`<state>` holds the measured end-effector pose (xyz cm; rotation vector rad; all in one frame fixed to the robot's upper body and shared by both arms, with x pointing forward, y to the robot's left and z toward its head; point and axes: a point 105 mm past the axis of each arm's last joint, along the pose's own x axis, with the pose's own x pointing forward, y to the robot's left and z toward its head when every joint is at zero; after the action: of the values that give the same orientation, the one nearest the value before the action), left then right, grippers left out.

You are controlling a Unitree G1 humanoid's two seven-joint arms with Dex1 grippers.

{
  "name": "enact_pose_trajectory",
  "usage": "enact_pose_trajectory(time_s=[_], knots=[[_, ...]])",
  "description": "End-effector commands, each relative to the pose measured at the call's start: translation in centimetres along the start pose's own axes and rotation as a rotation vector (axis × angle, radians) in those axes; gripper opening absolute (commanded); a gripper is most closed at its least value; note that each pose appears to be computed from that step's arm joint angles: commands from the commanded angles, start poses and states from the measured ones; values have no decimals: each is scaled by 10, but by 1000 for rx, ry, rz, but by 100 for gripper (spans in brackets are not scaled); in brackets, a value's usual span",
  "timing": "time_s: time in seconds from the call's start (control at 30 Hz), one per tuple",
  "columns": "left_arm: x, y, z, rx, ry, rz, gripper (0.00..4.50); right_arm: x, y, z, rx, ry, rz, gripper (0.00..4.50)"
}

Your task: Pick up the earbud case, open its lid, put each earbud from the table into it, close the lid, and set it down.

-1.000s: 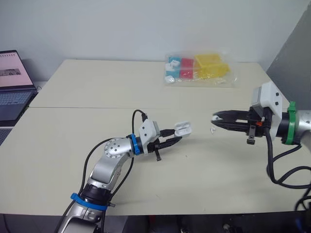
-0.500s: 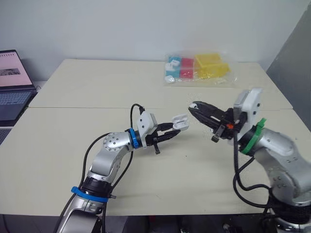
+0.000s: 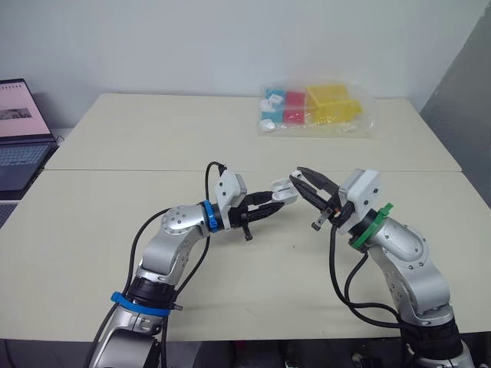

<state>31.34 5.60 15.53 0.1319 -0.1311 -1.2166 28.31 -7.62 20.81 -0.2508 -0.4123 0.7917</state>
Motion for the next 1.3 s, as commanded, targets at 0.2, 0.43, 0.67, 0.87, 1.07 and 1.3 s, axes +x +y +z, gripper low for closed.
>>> enact_pose_trajectory(time_s=[0.2, 0.43, 0.67, 0.87, 1.07, 1.3], knots=[[0, -2, 19, 35, -51, -17, 78, 6, 3, 4, 31, -49, -13, 41], [0, -2, 21, 32, -54, -16, 78, 5, 0, -1, 85, -42, -41, 41], [-1, -1, 20, 16, -56, -3, 78, 2, 2, -7, 95, -27, -44, 41], [-2, 0, 19, 13, -56, -1, 78, -1, 4, -11, 71, -15, -43, 41], [-2, 0, 17, 10, -58, -2, 78, -4, 4, -17, 66, -2, -53, 41], [-3, -3, 15, 3, -56, -10, 78, -5, 3, -22, 47, 10, -64, 41]])
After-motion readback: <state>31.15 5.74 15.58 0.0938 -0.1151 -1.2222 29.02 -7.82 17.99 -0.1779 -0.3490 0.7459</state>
